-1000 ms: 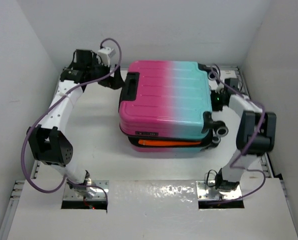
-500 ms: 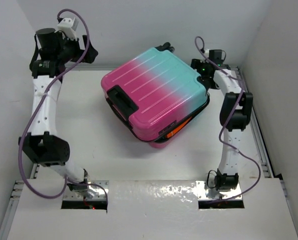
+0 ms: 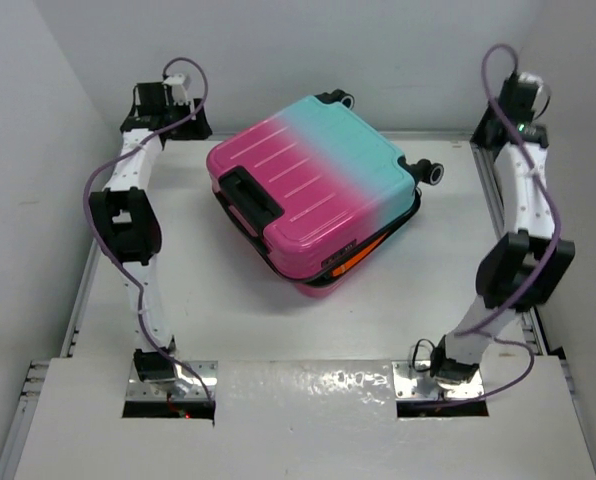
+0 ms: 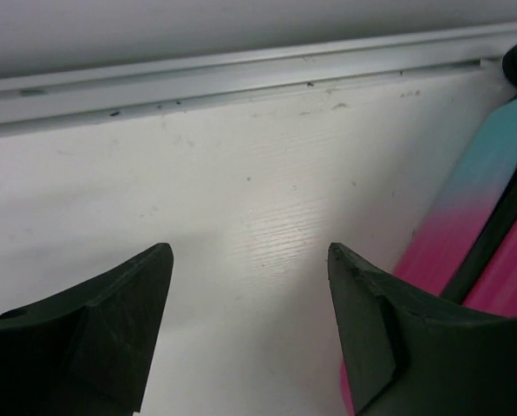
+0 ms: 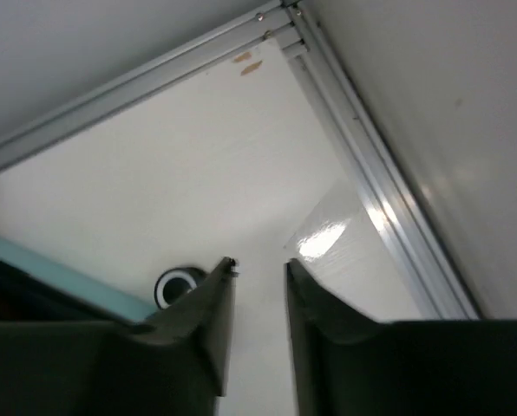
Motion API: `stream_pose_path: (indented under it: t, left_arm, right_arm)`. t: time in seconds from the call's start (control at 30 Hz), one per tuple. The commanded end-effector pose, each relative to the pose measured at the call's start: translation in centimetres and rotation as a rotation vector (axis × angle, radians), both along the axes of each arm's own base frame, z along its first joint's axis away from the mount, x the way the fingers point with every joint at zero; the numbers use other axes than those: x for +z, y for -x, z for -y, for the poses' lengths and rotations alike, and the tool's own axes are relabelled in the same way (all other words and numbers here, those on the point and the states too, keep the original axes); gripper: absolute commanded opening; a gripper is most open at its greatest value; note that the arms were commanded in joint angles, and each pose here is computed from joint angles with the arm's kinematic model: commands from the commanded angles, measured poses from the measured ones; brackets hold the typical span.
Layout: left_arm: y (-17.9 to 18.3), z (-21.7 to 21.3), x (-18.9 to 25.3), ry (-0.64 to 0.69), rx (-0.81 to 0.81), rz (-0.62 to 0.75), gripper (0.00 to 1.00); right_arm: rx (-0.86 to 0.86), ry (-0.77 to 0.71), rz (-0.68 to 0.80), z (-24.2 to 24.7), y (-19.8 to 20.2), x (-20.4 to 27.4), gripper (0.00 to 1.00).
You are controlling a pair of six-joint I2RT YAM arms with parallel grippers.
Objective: Pack the luggage
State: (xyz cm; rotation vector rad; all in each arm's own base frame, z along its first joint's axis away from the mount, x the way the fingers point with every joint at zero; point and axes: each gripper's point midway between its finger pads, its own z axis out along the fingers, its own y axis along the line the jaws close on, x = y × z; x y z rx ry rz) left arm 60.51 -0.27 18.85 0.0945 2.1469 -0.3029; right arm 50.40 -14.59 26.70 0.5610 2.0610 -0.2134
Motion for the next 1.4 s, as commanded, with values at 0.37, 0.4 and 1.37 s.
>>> stream_pose_path:
  t: [0.37,0.4,1.37]
  left_arm:
    - [2.1,13.3,-2.1,0.093,-0.435,0.088,0.36]
    - [3.3,13.9,-3.7,0.114,-0.460,0.052,0.29]
    - [12.3,11.3,-3.6,0.149,-0.383,-0.094,0.54]
  right_arm:
    - [0.402,-0.438,0.014,-18.0,16.0,-14.7,0.00]
    - [0.419,-0.502,-0.007,-19.2,16.8,-17.3,0.00]
    - [0.678,-0.619,0.012,-23.2,10.5,-16.4,0.35]
